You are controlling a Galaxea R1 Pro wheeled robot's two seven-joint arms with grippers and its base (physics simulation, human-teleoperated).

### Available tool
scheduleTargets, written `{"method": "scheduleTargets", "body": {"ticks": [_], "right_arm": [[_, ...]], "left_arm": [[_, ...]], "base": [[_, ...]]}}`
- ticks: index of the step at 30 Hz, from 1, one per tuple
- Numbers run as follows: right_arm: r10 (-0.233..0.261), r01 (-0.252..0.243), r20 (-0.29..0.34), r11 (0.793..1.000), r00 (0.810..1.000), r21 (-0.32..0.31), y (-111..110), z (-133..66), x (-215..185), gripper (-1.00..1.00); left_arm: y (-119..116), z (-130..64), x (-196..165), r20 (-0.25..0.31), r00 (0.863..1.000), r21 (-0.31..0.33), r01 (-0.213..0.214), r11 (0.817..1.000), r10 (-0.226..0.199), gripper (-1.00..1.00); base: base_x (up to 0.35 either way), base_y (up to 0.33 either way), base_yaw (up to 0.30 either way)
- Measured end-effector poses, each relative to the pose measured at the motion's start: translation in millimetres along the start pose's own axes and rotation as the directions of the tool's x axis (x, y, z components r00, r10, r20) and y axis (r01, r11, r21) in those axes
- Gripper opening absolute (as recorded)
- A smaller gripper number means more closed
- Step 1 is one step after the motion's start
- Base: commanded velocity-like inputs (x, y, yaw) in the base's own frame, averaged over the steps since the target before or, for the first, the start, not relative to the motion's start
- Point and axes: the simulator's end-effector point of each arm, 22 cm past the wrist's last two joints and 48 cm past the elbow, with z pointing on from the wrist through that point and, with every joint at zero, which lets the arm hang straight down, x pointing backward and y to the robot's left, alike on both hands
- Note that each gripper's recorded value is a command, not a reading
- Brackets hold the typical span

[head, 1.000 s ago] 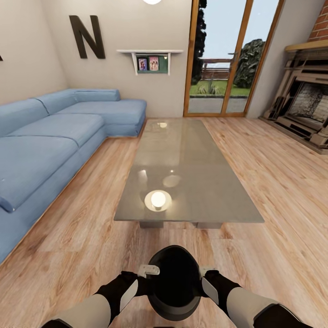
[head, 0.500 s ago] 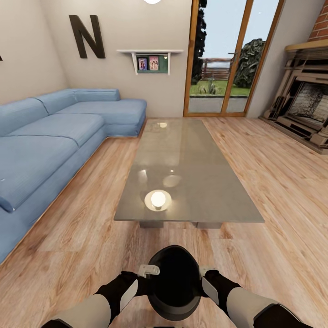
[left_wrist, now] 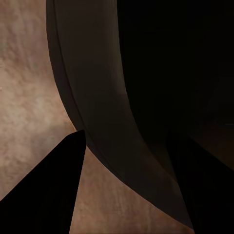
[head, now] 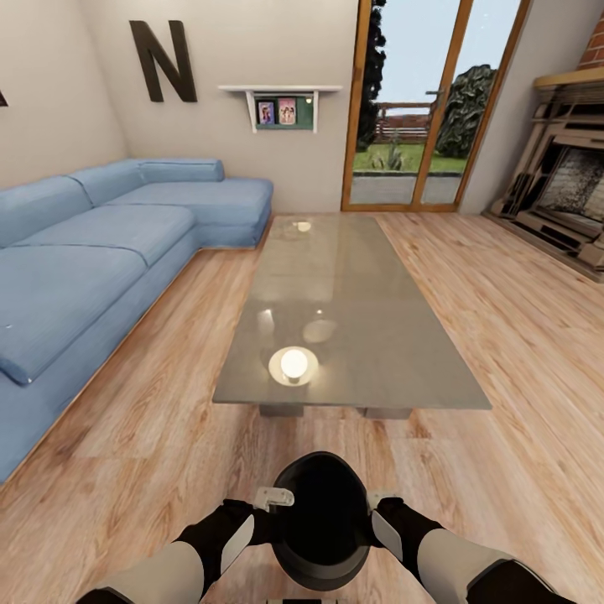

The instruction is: Place each of the two pumpkins and all three candles from the living room inside a cabinet in the living room (use any cabinet), then make sure every cabinet is closed, and position the cauldron so it is next to a table in the living room.

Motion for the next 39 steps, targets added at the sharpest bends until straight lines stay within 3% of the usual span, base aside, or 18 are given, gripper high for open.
{"method": "scheduleTargets", "body": {"ticks": [39], "right_arm": [[0.0, 0.0, -0.008, 1.0, 1.0, 0.0, -0.2, 4.0, 4.0, -1.0]], "left_arm": [[0.5, 3.5, 3.8, -0.008, 1.0, -0.001, 0.0, 1.0, 0.0, -1.0]], "base": [[0.0, 0.0, -0.025]]}}
